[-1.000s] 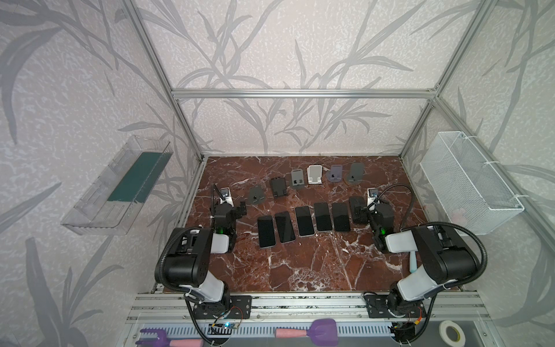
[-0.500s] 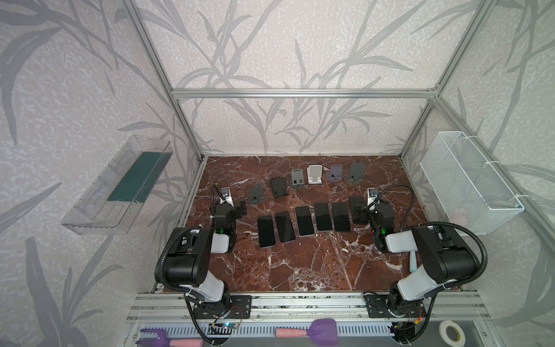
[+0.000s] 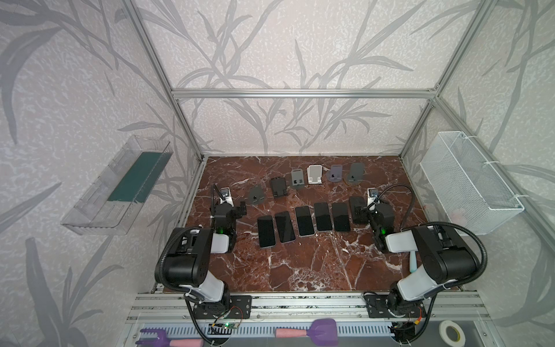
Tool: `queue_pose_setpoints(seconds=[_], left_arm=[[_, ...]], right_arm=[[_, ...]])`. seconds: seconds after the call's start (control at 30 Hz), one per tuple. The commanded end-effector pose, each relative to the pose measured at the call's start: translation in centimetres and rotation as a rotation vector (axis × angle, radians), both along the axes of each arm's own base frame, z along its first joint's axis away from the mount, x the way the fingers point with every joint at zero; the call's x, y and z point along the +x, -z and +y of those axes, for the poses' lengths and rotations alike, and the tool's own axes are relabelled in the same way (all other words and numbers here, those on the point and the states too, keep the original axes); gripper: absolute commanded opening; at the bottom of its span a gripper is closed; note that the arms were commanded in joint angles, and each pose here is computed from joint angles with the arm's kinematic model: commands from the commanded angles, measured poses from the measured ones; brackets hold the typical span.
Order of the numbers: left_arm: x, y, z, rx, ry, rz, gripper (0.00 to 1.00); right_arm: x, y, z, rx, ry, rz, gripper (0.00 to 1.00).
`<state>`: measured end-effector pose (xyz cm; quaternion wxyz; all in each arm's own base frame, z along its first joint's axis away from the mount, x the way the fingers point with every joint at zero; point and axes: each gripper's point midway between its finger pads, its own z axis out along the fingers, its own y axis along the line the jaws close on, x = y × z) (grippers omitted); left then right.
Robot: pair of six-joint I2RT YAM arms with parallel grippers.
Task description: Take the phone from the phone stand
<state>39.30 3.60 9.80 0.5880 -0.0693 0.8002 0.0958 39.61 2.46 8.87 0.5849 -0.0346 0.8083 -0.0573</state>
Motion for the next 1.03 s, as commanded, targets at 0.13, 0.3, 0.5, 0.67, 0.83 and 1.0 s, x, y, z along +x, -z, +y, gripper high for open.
queue_pose_setpoints(seconds=[0.13, 0.3, 0.5, 0.67, 0.83, 1.0], left_arm=[[-0.02, 0.15, 0.08, -0.002, -0.002, 0.002, 0.99], [-0.01, 0.12, 0.04, -0.002, -0.001, 0.001, 0.99], [-0.01, 0.12, 0.07, -0.003, -0.002, 0.001, 0.99], [-0.01, 0.14, 0.07, -0.002, -0.002, 0.002, 0.99], [0.0, 0.13, 0.04, -0.002, -0.001, 0.002, 0.99], [-0.01, 0.13, 0.05, -0.002, -0.001, 0.002, 0.99]], right_arm=[[-0.03, -0.61, 0.72, -0.009, -0.029, -0.024, 0.99], [0.0, -0.66, 0.75, -0.009, -0.03, -0.025, 0.99], [0.03, -0.59, 0.79, -0.007, -0.032, -0.021, 0.99], [0.07, -0.65, 0.8, -0.007, -0.032, -0.023, 0.99], [0.13, -0.56, 0.8, -0.004, -0.035, -0.016, 0.99], [0.05, -0.62, 0.74, -0.004, -0.033, -0.022, 0.99]])
